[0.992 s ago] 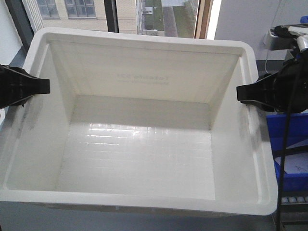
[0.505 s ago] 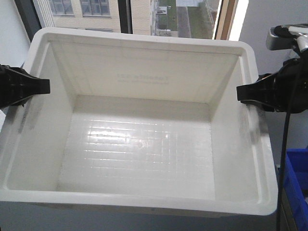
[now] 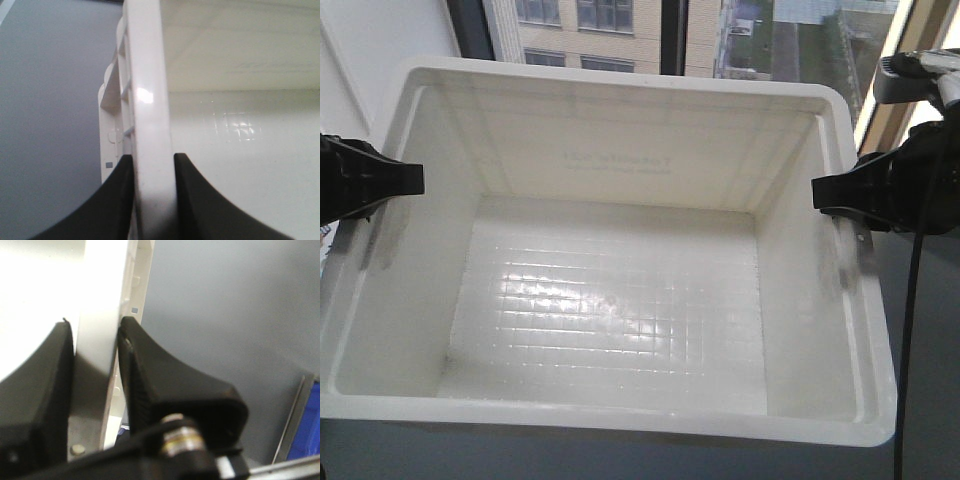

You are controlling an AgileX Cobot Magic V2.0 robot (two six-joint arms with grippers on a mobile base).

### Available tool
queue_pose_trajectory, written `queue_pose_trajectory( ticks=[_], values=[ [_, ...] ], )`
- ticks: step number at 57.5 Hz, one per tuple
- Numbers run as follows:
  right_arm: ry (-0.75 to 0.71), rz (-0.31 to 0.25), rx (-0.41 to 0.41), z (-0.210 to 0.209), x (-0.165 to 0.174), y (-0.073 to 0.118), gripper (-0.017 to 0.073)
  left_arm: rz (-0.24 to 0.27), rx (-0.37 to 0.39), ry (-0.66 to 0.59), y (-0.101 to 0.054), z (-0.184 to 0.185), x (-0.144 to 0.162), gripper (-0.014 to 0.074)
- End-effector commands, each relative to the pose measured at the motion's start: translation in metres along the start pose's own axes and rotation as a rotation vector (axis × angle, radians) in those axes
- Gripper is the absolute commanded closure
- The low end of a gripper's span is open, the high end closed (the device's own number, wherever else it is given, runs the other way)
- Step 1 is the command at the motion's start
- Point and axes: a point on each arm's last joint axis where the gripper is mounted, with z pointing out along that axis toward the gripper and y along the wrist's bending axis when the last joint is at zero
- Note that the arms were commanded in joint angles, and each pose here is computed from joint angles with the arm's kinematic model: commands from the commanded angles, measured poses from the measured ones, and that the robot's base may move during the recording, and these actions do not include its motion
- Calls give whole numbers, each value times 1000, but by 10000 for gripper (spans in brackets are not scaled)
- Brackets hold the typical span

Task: Move bin from left to right shelf
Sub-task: 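Carry the tote in both grippers while the base drives toward the windows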

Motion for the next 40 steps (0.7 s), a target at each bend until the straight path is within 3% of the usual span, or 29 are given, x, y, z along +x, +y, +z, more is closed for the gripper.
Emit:
queue_pose_trajectory(
  ticks=[1,40],
  values=[
    [-182,-24,-1,-21,-20,3,564,22,34,-207,-6,-21,-23,600],
    [-182,-24,-1,-21,-20,3,564,22,34,-207,-6,-21,-23,600]
  ],
)
